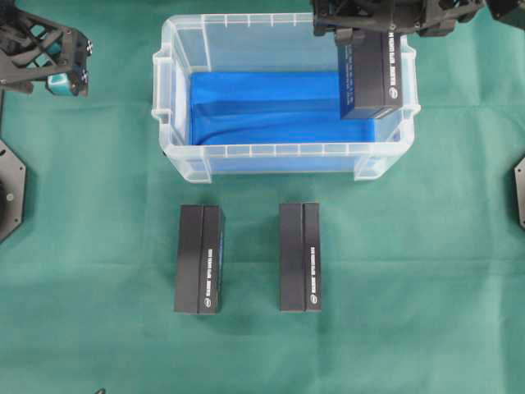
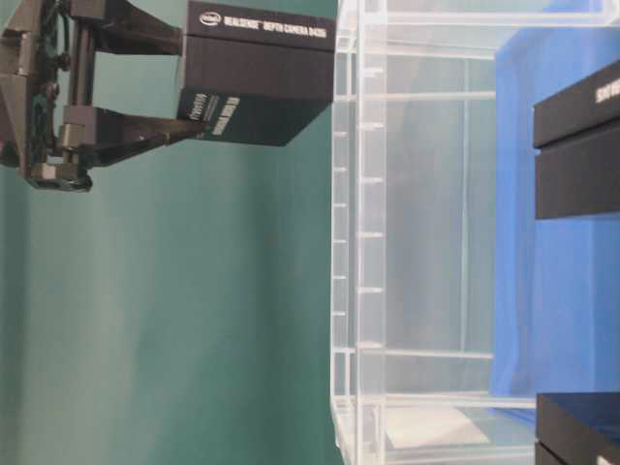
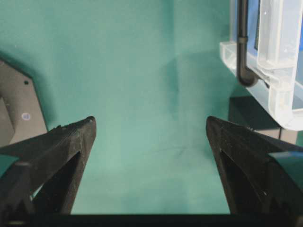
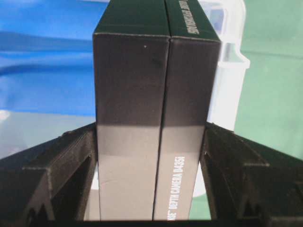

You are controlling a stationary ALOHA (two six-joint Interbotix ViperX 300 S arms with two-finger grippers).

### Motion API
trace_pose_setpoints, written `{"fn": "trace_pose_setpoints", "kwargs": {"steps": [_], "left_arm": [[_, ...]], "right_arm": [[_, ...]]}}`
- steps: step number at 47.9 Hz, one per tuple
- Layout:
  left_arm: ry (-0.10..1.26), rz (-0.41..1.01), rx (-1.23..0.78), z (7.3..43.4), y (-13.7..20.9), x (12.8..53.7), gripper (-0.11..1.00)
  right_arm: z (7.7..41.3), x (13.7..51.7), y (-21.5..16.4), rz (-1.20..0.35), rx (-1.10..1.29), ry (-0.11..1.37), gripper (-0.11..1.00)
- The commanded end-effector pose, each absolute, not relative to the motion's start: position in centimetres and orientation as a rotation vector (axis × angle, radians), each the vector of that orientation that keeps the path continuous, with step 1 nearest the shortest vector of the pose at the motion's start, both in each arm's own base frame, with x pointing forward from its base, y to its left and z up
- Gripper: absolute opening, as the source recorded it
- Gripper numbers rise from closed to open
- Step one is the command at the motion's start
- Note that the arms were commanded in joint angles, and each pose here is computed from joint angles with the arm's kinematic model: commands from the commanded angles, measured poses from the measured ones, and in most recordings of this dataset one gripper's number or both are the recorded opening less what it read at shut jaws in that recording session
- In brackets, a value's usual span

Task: Take out the box from the case.
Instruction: 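Lift the right box up out of the case, then move the held box forward and lower it right of the middle box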

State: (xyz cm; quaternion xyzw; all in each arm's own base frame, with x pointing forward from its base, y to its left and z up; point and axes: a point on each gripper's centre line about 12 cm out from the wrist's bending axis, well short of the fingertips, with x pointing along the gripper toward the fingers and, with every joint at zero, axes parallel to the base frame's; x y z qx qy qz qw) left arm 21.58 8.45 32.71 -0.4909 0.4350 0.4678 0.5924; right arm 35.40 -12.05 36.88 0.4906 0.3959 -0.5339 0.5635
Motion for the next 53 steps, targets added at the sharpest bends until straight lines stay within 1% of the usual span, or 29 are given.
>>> {"fn": "trace_pose_setpoints", "kwargs": {"steps": [1, 53], "left_arm": [[0.988, 1.073, -1.145, 33.46, 8.4, 21.66, 0.98], [0.99, 1.072, -1.144, 33.42, 8.39, 21.69, 0.98]], "right_arm": [[39.34, 34.67, -11.86, -1.221, 1.167, 0.87, 0.65], [39.55, 34.7, -11.81, -1.213, 1.167, 0.864, 0.65]]}}
